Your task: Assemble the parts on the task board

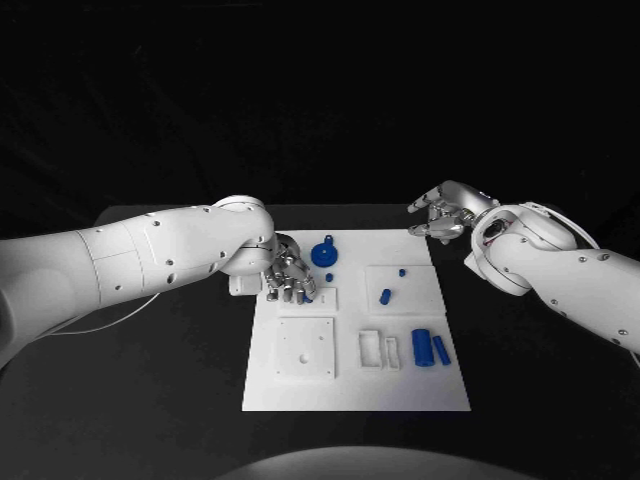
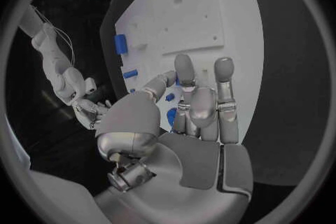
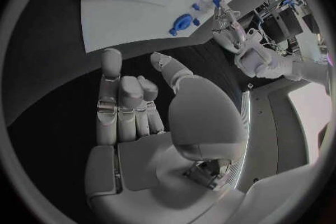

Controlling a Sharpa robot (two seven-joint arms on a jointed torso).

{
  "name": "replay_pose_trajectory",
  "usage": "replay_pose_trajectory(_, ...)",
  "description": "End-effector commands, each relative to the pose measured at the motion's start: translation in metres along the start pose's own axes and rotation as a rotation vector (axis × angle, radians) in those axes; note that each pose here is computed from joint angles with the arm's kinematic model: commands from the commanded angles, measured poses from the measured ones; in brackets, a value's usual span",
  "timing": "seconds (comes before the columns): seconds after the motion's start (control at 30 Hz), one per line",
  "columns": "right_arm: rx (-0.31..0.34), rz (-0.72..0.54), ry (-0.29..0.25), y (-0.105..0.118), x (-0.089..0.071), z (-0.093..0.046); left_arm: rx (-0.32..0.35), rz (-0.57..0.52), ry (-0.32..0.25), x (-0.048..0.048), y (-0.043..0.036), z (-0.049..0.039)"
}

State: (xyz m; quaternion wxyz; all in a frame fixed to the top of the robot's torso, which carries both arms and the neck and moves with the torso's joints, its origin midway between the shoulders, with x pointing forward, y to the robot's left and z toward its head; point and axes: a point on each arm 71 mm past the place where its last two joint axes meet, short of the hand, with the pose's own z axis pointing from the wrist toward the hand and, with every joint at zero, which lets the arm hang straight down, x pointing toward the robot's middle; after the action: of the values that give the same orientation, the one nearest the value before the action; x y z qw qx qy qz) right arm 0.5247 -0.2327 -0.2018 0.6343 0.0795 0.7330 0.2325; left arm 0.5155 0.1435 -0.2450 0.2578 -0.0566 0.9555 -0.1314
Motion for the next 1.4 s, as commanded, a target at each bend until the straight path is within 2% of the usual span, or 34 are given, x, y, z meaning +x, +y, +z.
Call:
replay_pose_trajectory(0.03, -0.005, -0.011, 0.011, 0.001, 0.001, 0.0, 0.002, 0.02, -0.008, 0.0006, -0.0009, 0.0003)
replay_pose_trajectory(0.33, -0.005, -0.011, 0.011, 0.001, 0.001, 0.0, 0.003, 0.026, -0.005, 0.0033, -0.0037, 0.0006)
replay_pose_trajectory(0.93, -0.006, -0.011, 0.013, 0.001, 0.001, 0.0, -0.003, 0.022, -0.026, 0.0111, -0.0089, 0.0072)
replay_pose_trajectory(1.4, -0.006, -0.011, 0.012, 0.001, 0.001, 0.0, -0.019, 0.018, -0.032, 0.0097, -0.0066, 0.0081)
